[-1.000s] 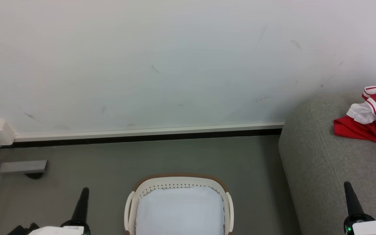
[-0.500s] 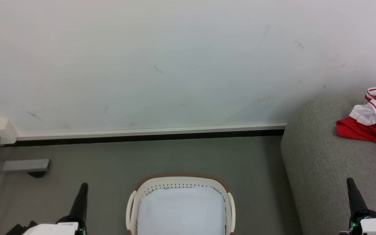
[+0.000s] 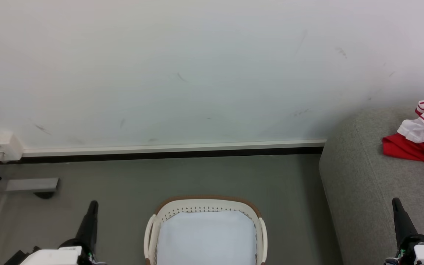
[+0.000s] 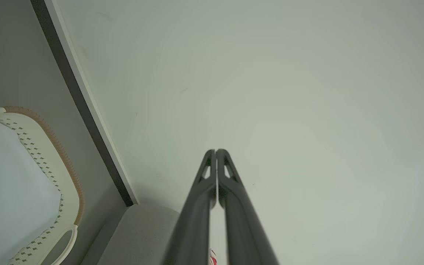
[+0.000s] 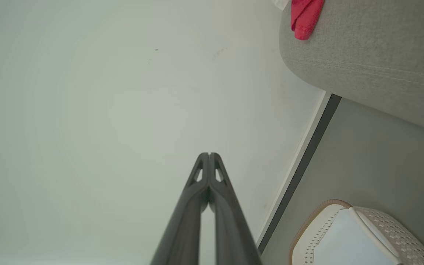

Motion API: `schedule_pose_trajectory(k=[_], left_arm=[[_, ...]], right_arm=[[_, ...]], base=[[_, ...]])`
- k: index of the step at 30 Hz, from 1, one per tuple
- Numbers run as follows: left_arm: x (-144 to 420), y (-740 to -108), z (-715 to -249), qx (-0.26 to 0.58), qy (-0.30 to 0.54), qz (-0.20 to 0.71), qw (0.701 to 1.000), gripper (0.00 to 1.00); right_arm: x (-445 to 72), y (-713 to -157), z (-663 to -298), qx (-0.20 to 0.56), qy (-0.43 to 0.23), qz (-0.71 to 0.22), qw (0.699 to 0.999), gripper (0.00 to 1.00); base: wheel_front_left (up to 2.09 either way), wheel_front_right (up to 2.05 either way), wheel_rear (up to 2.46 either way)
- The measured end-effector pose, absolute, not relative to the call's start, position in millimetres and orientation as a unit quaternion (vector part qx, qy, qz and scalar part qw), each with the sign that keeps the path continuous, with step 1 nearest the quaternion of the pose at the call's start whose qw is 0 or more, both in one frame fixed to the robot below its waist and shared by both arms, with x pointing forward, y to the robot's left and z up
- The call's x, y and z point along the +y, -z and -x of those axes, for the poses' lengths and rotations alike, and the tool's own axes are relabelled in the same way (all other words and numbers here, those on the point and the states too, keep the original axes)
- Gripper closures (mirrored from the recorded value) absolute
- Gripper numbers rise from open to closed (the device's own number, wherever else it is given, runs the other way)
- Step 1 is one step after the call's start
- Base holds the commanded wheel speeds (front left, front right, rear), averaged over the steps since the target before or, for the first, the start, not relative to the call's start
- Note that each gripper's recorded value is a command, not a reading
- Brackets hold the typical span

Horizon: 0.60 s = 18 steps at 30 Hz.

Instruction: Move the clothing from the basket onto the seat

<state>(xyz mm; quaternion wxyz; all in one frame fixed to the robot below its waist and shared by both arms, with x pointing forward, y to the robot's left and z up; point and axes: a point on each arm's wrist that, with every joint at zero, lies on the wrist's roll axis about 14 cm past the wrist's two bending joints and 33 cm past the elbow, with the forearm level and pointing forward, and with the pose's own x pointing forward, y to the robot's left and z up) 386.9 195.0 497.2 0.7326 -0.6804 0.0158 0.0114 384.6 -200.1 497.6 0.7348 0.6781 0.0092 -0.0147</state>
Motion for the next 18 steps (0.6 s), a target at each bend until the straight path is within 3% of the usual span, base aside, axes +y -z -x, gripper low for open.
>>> schedule_pose_trajectory(k=[18], left_arm=[[198.9, -503.9, -387.8, 0.004, -0.004, 0.707, 0.707, 1.0]], right_arm=[[-198.6, -503.4, -387.1, 0.004, 0.003, -0.71, 0.705, 1.0]], base=[[0.0, 0.0, 0.0]])
